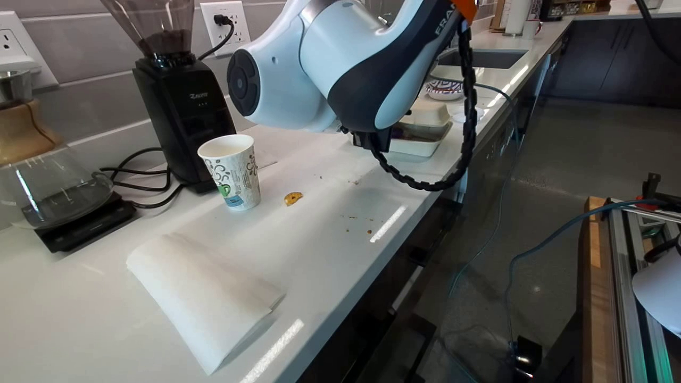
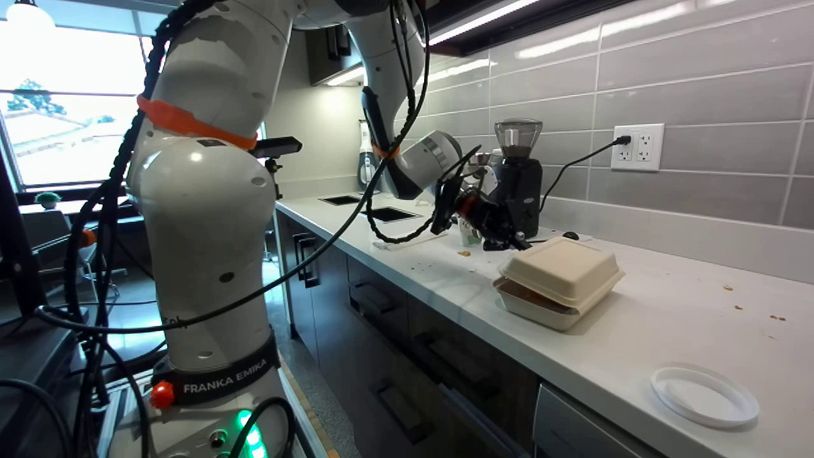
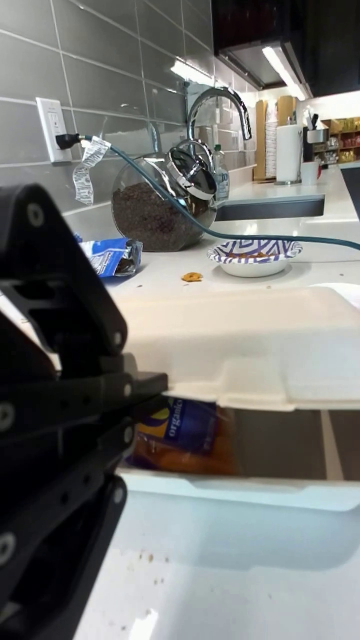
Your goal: Close the food pack.
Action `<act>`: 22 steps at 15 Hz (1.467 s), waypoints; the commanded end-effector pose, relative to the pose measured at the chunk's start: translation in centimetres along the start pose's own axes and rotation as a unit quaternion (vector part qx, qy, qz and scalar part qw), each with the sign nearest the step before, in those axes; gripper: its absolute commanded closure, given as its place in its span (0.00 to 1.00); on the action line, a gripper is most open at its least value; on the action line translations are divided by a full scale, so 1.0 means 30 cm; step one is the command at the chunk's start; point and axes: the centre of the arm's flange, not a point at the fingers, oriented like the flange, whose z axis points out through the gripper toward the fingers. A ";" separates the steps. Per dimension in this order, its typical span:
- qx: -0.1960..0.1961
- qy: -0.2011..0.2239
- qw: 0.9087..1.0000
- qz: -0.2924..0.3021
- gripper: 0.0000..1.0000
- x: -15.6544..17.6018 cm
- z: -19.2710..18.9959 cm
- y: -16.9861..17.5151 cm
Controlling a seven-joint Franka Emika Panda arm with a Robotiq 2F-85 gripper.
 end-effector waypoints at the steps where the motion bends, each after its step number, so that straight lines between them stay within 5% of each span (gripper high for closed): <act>1: 0.016 -0.002 1.000 -0.005 0.99 -0.014 0.003 -0.036; 7: 0.019 -0.004 1.000 -0.014 0.99 -0.016 0.011 -0.065; 9: 0.024 -0.003 1.000 -0.017 0.71 -0.017 0.010 -0.070; 14: 0.047 0.008 0.999 -0.014 0.43 -0.013 -0.008 -0.065; 22: 0.076 0.014 0.997 -0.006 0.50 0.013 0.001 -0.018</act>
